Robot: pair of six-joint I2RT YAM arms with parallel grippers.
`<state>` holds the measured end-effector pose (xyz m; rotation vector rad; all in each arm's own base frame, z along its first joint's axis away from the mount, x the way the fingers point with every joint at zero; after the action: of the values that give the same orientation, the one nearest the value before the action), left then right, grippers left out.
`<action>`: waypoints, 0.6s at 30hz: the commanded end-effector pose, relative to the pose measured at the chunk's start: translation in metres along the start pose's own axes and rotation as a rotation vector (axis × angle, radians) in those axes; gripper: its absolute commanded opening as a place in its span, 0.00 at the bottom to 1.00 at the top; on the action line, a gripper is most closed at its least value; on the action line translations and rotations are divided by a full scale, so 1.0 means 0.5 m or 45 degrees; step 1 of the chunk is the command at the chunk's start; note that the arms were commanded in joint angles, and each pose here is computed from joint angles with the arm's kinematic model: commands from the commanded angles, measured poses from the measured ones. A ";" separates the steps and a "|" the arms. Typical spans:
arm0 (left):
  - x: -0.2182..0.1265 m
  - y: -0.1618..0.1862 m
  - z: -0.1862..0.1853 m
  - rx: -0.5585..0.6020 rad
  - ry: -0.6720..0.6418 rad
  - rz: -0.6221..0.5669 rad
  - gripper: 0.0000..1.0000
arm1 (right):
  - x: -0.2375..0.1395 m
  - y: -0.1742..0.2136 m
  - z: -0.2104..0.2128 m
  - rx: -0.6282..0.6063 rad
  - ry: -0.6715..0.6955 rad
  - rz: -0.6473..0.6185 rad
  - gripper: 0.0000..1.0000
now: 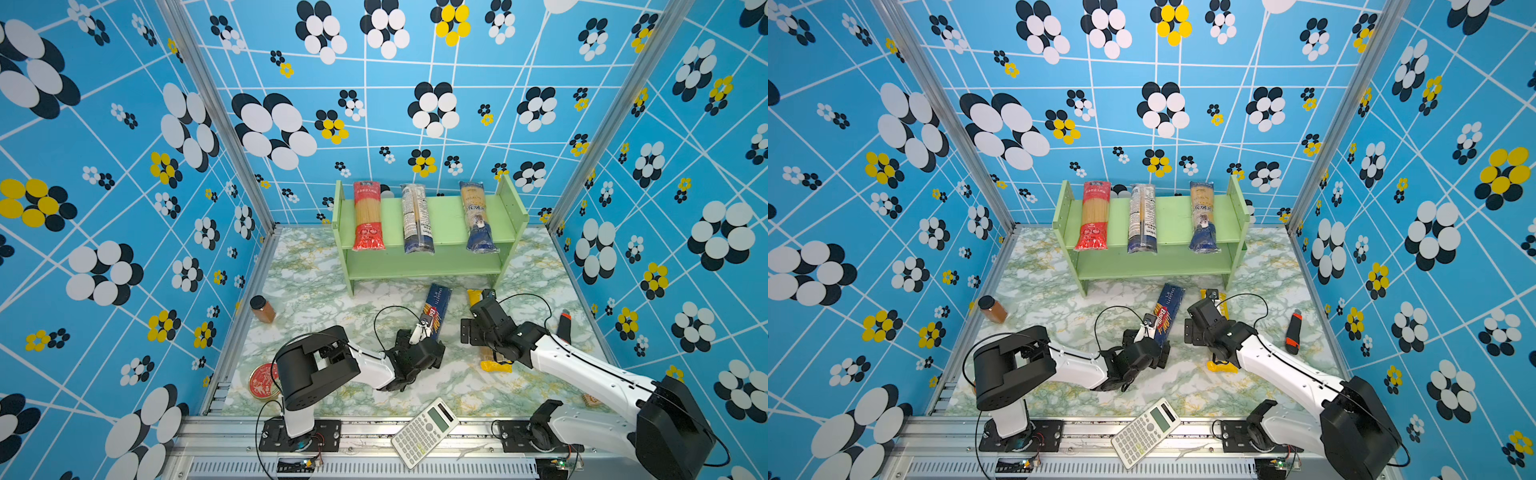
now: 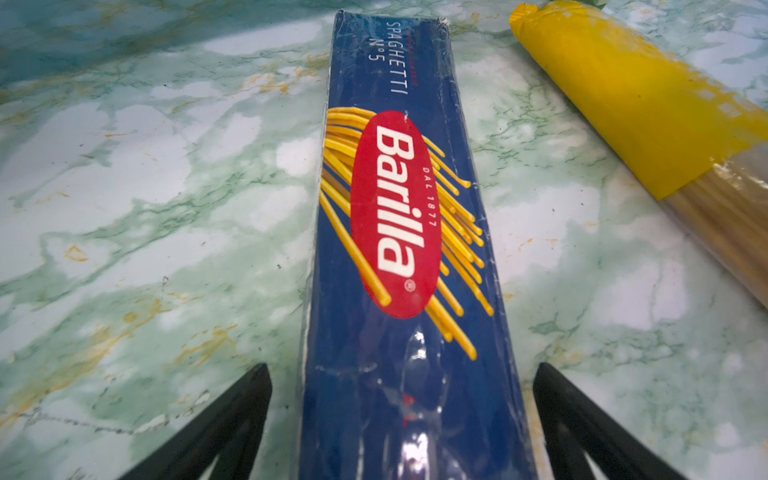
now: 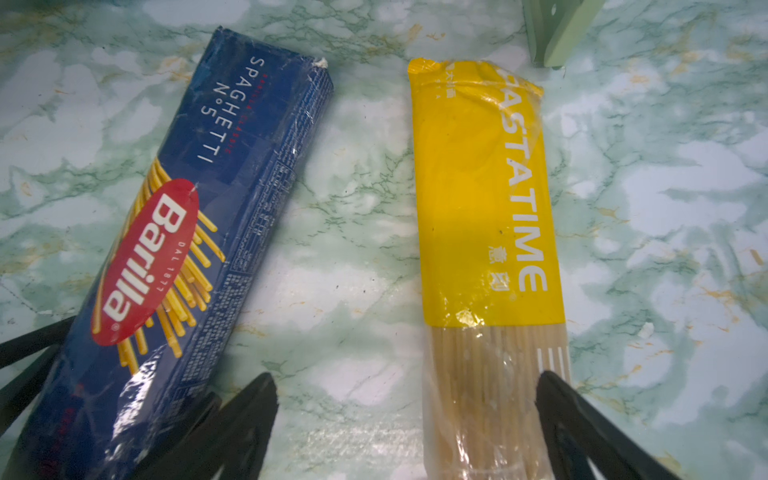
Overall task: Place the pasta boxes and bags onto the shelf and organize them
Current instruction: 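Close the left gripper on the near end of the Barilla box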
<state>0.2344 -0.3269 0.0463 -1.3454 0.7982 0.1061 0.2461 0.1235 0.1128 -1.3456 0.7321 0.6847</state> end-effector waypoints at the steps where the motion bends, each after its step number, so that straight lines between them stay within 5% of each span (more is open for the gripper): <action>1: 0.012 -0.003 -0.003 -0.024 0.003 -0.002 0.99 | -0.001 0.006 -0.013 0.001 0.026 0.001 0.99; 11: 0.020 0.024 0.005 -0.025 -0.016 0.035 0.93 | 0.000 0.003 -0.012 -0.001 0.027 0.000 0.99; 18: 0.019 0.027 0.006 -0.022 -0.016 0.045 0.76 | 0.001 0.001 -0.010 0.000 0.025 0.000 0.99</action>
<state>0.2337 -0.3301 0.0417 -1.3669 0.8145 0.1093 0.2462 0.1236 0.1128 -1.3455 0.7318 0.6845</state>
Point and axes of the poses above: each gripper's point midway between its finger pads, its own x axis out along the fingers, its own z axis along the line the jaws close on, y = z × x, the point moved 3 cm from there along -x, back along the fingers, and after that the axes turned 5 degrees about x, right-handed, at the moved point
